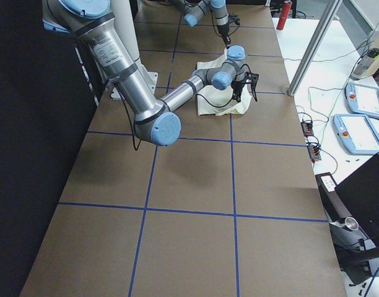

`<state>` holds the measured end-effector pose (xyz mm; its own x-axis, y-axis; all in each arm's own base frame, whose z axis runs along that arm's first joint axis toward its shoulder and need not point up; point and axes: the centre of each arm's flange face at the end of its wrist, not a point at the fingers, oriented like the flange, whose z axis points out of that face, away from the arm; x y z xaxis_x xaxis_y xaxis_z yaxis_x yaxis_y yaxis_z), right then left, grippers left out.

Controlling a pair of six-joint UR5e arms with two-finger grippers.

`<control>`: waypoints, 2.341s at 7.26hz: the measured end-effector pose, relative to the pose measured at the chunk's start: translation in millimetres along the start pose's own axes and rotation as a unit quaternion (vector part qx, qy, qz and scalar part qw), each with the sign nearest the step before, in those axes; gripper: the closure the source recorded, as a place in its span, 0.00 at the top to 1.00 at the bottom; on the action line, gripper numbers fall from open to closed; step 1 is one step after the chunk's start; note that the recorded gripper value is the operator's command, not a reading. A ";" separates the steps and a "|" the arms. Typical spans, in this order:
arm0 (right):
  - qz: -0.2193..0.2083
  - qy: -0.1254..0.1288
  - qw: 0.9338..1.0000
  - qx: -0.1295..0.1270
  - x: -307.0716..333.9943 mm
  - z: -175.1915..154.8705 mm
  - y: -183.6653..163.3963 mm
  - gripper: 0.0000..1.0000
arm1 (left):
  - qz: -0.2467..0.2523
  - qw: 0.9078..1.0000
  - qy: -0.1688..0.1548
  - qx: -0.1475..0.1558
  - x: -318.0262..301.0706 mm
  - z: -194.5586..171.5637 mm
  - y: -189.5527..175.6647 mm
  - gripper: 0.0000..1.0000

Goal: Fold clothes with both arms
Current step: 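Carry the hem with both grippers farther toward the collar, then release the hem and move the right gripper down to the shirt's side edge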

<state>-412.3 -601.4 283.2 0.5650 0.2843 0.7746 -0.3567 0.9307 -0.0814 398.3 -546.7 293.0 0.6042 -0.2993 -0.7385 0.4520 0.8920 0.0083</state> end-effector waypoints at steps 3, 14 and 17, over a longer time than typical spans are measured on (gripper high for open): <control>0.003 0.010 1.000 -0.004 -21.6 20.2 -13.4 0.00 | -0.001 1.000 0.012 0.007 1.1 38.5 -16.9 0.06; -0.029 -0.025 0.999 -0.036 34.5 46.3 89.9 1.00 | 0.009 0.998 0.062 0.028 14.6 -5.8 -12.8 1.00; -0.045 0.001 0.998 -0.055 65.8 35.2 163.9 0.99 | 0.005 0.998 0.064 0.027 16.7 -23.2 -7.6 1.00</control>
<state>-459.8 -438.3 343.0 0.5919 0.1988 0.7811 -0.2215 0.9719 -0.0795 389.7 -550.6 265.0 0.5222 -0.2412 -0.8180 0.4831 0.8741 0.0506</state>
